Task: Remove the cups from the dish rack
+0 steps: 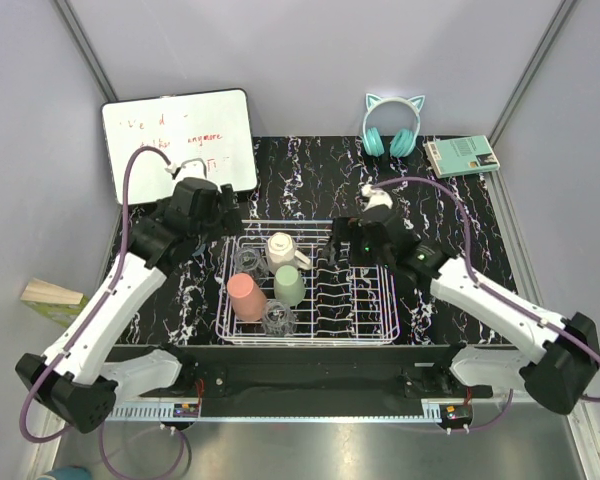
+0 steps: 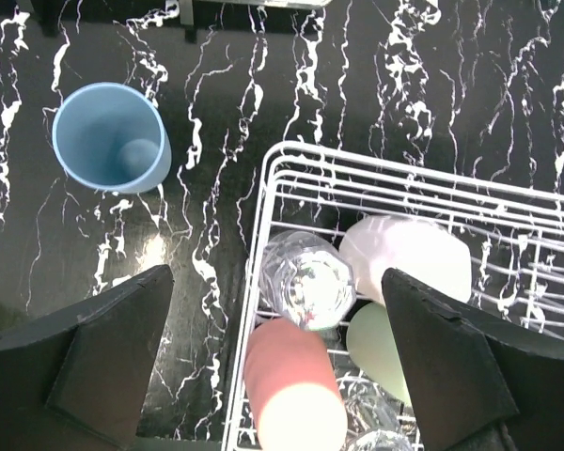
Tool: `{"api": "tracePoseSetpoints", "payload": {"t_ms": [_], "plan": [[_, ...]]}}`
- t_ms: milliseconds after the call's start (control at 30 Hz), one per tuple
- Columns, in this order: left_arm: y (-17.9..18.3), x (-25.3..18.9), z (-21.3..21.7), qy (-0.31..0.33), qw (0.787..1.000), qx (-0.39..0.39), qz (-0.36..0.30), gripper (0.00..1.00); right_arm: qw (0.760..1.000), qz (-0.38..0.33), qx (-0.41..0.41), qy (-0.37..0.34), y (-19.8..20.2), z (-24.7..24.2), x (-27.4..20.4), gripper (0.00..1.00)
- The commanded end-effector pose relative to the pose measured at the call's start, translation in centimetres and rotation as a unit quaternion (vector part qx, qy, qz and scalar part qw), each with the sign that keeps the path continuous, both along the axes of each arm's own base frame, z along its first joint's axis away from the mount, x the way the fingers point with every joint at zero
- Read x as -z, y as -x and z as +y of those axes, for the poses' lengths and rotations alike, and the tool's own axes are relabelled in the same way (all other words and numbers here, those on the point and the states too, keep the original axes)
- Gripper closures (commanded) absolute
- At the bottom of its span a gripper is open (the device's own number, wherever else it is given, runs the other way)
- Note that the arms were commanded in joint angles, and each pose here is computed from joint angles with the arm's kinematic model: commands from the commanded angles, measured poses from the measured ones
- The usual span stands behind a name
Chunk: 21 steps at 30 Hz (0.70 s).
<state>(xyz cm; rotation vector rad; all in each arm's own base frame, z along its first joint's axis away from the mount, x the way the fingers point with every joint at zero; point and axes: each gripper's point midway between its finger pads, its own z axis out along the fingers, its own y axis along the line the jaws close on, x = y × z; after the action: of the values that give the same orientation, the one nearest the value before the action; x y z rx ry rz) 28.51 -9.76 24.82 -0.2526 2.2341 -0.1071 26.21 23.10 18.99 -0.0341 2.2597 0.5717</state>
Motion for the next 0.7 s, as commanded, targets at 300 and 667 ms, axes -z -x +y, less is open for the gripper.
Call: {"api": "tracePoseSetpoints", "payload": {"t_ms": [300,667], "plan": [[3.1,0.2,0.7,0.0,0.998,0.0,-0.058,0.01,0.991,-0.024,-0.118,0.051,2.0,10.1,0.0,0.0],[3.3,0.7,0.6,-0.002,0.999,0.005,-0.054,0.01,0.987,-0.021,-0.147,0.064,3.2,12.9,0.6,0.0]]}}
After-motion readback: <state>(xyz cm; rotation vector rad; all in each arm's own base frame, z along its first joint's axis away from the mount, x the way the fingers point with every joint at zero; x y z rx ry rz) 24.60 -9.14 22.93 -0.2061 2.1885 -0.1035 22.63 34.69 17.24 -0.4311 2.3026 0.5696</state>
